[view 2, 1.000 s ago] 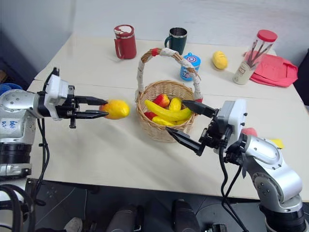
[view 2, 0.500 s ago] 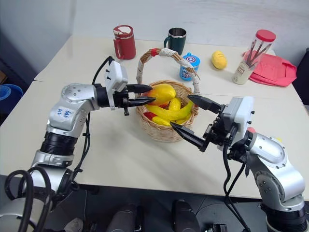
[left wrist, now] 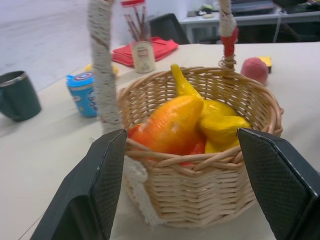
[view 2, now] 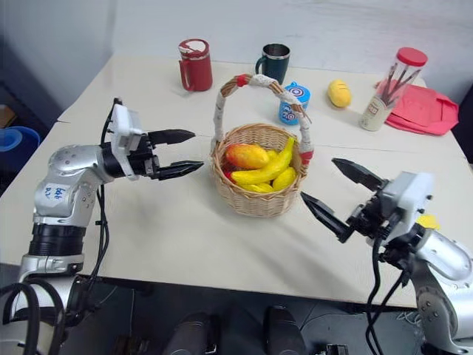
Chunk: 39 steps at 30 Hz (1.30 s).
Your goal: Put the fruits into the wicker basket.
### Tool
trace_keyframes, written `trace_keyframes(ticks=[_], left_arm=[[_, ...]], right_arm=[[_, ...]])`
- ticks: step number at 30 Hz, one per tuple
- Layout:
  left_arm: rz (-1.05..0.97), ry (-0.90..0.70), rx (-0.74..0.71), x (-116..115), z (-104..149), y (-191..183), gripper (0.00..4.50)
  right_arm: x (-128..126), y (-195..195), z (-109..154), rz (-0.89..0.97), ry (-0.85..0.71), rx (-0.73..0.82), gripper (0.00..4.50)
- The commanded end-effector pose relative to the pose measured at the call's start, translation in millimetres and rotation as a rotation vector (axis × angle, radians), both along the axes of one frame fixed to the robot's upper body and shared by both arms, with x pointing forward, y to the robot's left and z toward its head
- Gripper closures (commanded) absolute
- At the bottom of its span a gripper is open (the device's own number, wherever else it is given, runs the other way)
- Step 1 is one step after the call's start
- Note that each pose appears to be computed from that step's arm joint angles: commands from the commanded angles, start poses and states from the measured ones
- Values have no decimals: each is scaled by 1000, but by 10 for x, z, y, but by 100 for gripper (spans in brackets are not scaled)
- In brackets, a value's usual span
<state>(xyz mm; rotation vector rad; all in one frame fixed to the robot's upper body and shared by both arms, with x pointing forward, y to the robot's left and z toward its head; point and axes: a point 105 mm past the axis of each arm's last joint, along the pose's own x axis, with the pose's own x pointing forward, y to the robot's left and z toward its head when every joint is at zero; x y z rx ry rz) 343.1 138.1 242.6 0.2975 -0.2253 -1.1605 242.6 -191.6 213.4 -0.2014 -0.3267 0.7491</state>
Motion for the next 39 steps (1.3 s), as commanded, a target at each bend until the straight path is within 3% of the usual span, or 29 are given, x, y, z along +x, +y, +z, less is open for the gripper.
trace_keyframes(ticks=[1, 2, 3, 5, 10, 15, 20, 25, 29, 31, 33, 39], left_arm=[[-47, -42, -17, -152, 93, 36, 82], [-57, -20, -23, -199, 74, 69, 82], [-49, 6, -33, -236, 39, 148, 48], [-8, 70, 43, -349, -248, 427, 2], [31, 171, 101, -605, -684, 568, 2], [40, 192, 60, -768, -767, 499, 2], [-13, 145, 72, -810, -725, 350, 2], [-8, 104, 35, -727, -608, 273, 2], [-52, 133, -17, -743, -535, 143, 2], [-70, 147, -26, -759, -532, 84, 2], [-76, 176, -42, -763, -536, 55, 2], [-99, 192, -26, -827, -556, -26, 2]], right_arm=[[-64, -94, 31, -54, -60, -30, 0], [-86, -151, 33, -71, -61, -19, 0], [-132, -219, 5, -84, -53, -20, 0], [-293, -491, -173, -174, -1, -46, 0], [-783, -1196, -606, -444, 152, -119, 0], [-1305, -1684, -875, -677, 267, -117, 0], [-1454, -1841, -937, -778, 245, -132, 0], [-1020, -1721, -738, -669, 204, -131, 0], [-395, -1688, -567, -602, 368, -219, 0], [-25, -1516, -384, -499, 405, -143, 0], [185, -1403, -270, -445, 426, -113, 0], [793, -1268, -400, -414, 625, -159, 0]])
